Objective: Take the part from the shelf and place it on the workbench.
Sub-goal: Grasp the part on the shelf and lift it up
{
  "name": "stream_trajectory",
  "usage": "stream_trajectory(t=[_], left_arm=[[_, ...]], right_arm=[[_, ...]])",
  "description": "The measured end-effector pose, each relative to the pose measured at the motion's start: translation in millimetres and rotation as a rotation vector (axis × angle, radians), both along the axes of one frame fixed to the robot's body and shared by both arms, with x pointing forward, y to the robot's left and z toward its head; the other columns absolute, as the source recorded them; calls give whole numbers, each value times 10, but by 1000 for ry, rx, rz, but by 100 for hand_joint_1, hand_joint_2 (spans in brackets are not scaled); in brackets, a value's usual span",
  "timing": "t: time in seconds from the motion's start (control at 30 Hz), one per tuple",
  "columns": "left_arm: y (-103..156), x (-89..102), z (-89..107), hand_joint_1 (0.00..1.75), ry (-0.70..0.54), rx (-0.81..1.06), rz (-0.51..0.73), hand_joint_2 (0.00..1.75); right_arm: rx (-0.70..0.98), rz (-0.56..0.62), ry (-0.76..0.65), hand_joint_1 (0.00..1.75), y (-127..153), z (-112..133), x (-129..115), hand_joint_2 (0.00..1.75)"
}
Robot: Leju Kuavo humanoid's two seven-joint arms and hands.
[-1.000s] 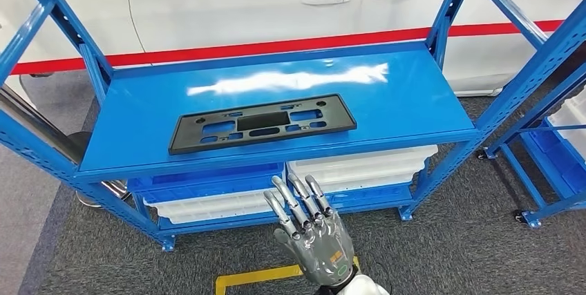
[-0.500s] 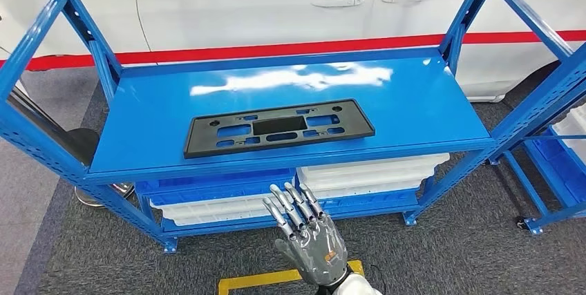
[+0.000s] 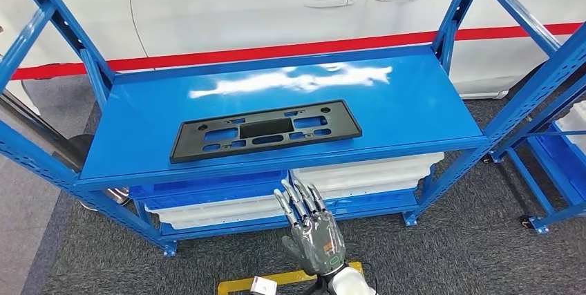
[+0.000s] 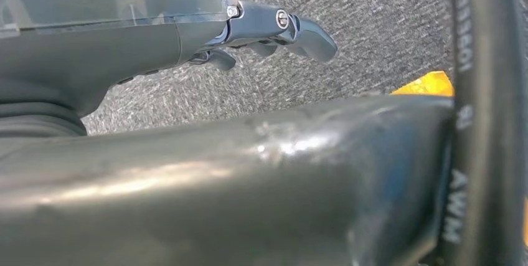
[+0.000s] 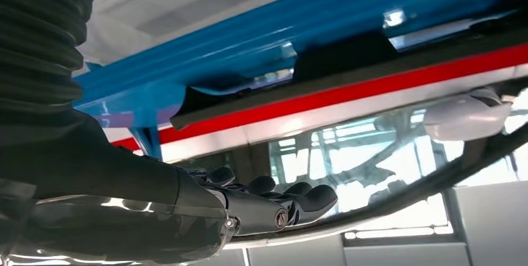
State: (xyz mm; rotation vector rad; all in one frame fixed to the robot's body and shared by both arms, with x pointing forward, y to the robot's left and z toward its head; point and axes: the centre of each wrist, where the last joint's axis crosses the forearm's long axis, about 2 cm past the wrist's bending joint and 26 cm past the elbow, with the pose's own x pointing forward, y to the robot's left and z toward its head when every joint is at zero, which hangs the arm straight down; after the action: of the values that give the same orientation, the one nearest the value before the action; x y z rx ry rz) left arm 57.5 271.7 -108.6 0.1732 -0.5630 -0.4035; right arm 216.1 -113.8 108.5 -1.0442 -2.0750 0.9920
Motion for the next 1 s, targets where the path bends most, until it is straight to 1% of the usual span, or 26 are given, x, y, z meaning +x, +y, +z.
stream_trajectory(t=[0.13, 0.33, 0.8, 1.0], left_arm=[[10, 44, 6, 0, -1, 4, -15, 0], [14, 60, 8, 0, -3, 11, -27, 0], [36, 54, 7, 0, 5, 19, -22, 0], [51, 16, 0, 0, 13, 19, -24, 0]], right_arm=[[4, -18, 15, 0, 23, -6, 88, 175], [20, -28, 21, 0, 42, 21, 184, 175], [33, -60, 53, 0, 8, -28, 221, 175], [36, -59, 68, 0, 11, -59, 205, 175]])
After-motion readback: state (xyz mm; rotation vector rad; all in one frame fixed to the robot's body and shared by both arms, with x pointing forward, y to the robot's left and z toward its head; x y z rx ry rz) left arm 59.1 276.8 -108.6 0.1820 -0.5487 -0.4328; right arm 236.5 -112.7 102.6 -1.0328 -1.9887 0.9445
